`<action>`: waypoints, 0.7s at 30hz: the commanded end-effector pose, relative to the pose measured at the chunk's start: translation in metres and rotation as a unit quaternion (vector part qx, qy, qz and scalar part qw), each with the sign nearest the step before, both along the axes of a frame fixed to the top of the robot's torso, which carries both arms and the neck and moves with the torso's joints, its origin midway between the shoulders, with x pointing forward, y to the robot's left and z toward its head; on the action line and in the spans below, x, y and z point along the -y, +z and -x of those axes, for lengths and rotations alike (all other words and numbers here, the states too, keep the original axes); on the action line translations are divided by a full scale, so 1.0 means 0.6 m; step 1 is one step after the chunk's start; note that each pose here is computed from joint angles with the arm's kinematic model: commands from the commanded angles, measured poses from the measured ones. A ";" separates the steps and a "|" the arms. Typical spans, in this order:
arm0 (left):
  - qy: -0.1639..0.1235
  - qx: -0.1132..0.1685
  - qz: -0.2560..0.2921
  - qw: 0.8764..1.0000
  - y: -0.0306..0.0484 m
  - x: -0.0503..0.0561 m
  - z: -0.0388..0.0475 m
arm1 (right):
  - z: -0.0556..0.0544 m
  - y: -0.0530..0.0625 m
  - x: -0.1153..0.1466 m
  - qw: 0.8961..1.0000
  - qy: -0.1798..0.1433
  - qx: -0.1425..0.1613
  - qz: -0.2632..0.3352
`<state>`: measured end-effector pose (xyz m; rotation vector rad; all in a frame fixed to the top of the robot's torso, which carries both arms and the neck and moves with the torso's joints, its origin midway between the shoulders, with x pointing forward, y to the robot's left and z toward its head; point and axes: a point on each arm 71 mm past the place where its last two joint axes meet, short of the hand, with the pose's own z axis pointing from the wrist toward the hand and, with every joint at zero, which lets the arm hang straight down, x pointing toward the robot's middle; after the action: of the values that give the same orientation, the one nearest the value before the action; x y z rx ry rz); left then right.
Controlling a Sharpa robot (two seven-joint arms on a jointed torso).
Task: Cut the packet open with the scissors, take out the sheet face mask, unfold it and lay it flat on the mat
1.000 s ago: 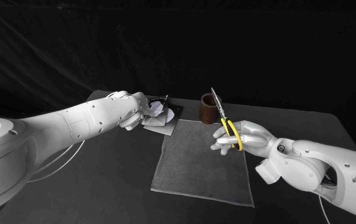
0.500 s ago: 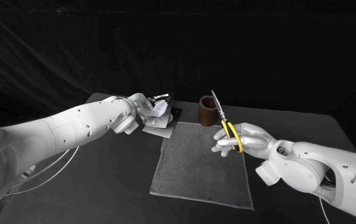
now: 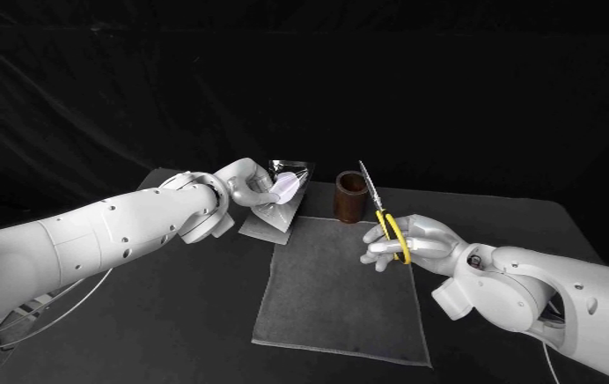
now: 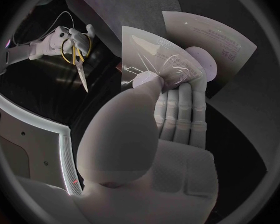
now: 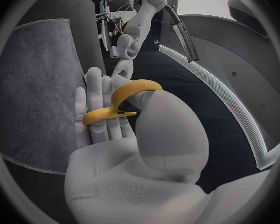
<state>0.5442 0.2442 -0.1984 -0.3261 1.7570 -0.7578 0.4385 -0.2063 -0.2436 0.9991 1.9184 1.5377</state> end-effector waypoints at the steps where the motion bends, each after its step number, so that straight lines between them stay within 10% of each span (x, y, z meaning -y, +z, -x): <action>1: -0.059 0.056 -0.039 0.996 0.013 0.018 0.010 | -0.007 0.003 0.004 0.999 -0.034 0.012 0.000; 21: -0.199 0.049 -0.134 0.970 0.010 0.096 0.071 | -0.012 -0.004 0.015 0.998 -0.060 -0.010 0.031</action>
<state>0.5054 0.1897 -0.1901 0.1356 1.7762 -0.8153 0.4463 -0.2145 -0.2453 1.0851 1.8467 1.4226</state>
